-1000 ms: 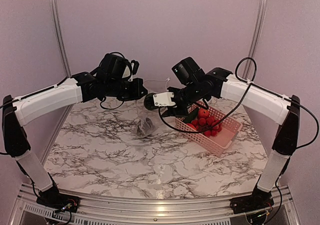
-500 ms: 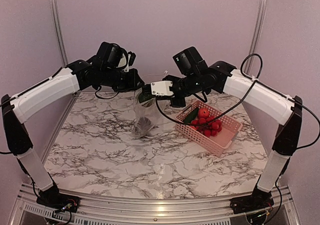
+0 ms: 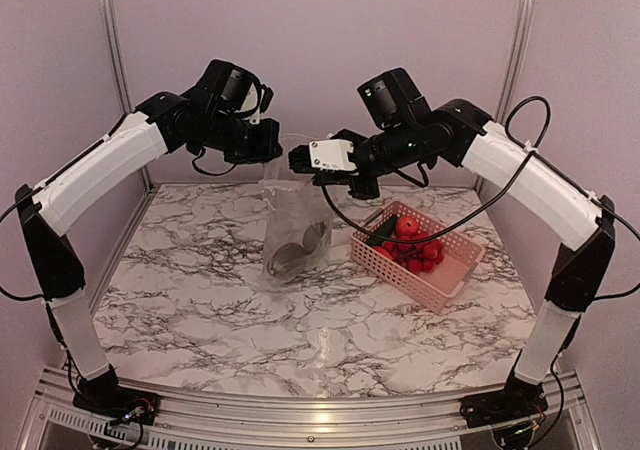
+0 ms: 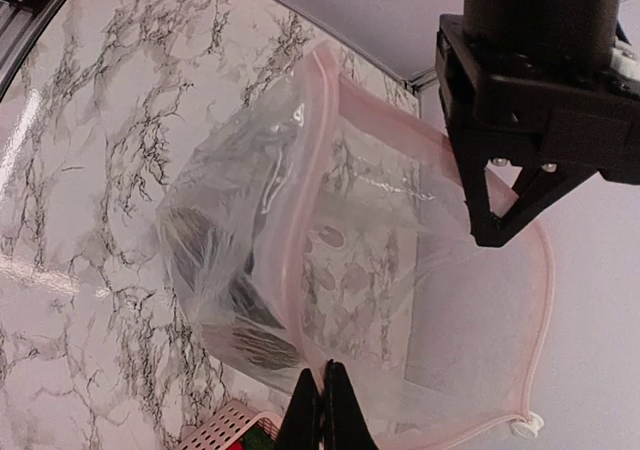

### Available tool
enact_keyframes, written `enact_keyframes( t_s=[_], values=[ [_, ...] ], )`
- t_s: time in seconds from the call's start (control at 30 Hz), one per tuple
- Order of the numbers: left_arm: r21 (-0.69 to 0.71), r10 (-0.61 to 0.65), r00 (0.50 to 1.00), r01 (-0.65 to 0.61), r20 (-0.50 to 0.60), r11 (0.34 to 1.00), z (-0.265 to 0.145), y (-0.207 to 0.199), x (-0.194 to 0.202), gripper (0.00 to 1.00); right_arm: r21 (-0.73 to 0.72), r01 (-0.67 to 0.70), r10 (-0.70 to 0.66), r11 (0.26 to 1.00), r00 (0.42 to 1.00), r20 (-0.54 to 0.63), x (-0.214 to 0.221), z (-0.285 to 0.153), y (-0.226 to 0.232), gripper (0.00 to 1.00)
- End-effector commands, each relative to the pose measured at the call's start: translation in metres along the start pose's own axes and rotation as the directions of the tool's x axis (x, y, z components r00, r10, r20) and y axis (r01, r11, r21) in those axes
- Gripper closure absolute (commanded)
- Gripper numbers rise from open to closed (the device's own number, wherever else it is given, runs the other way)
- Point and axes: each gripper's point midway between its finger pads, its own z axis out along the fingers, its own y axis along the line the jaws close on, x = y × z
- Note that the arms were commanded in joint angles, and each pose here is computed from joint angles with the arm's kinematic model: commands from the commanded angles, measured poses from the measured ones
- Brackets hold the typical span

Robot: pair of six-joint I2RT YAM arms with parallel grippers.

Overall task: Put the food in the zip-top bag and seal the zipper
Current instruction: Adjust the zipper food storage bag at the center of the board.

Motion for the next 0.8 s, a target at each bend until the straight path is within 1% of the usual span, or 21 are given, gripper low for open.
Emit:
enact_keyframes(
  t_s=[0.0, 0.03, 0.07, 0.1, 0.23, 0.3, 0.37, 0.47, 0.57, 0.63, 0.77],
  values=[
    [-0.087, 0.085, 0.996, -0.082, 0.027, 0.993, -0.016, 0.016, -0.02, 1.0, -0.031, 0.021, -0.018, 0.999, 0.995, 0.095, -0.03, -0.027, 0.0, 1.0],
    [-0.09, 0.094, 0.995, -0.091, 0.031, 0.992, -0.016, 0.016, -0.021, 1.0, -0.04, 0.018, -0.014, 0.999, 0.995, 0.099, -0.03, -0.027, 0.002, 1.0],
    [-0.089, 0.103, 0.994, -0.1, 0.032, 0.991, -0.016, 0.016, -0.022, 1.0, -0.048, 0.007, -0.002, 0.999, 0.995, 0.101, -0.029, -0.025, 0.004, 0.97],
    [-0.084, 0.112, 0.993, -0.109, 0.025, 0.99, -0.014, 0.015, -0.021, 1.0, -0.054, -0.008, 0.013, 0.999, 0.995, 0.1, -0.028, -0.023, 0.005, 0.89],
    [-0.097, 0.12, 0.993, -0.119, 0.004, 0.988, -0.007, 0.019, -0.013, 1.0, -0.057, -0.075, 0.08, 0.996, 0.992, 0.1, -0.023, -0.022, 0.003, 0.7],
    [-0.11, 0.123, 0.992, -0.122, 0.001, 0.986, -0.005, 0.023, -0.012, 1.0, -0.072, -0.129, 0.138, 0.989, 0.98, 0.147, -0.025, -0.031, -0.003, 0.6],
    [-0.119, 0.125, 0.992, -0.124, -0.002, 0.985, -0.004, 0.025, -0.009, 1.0, -0.086, -0.185, 0.199, 0.979, 0.958, 0.204, -0.022, -0.046, -0.014, 0.56],
    [-0.119, 0.12, 0.993, -0.122, -0.019, 0.985, 0.002, 0.028, -0.001, 1.0, -0.094, -0.284, 0.299, 0.954, 0.921, 0.249, 0.0, -0.068, -0.032, 0.54],
    [-0.126, 0.118, 0.992, -0.122, -0.045, 0.984, 0.009, 0.032, 0.009, 1.0, -0.087, -0.395, 0.404, 0.914, 0.877, 0.26, 0.033, -0.08, -0.046, 0.54],
    [-0.139, 0.117, 0.991, -0.125, -0.058, 0.982, 0.013, 0.036, 0.014, 1.0, -0.093, -0.489, 0.496, 0.867, 0.83, 0.256, 0.064, -0.084, -0.052, 0.55],
    [-0.16, 0.116, 0.991, -0.124, -0.062, 0.979, 0.014, 0.041, 0.017, 1.0, -0.067, -0.653, 0.65, 0.754, 0.73, 0.211, 0.134, -0.088, -0.058, 0.56]
  ],
)
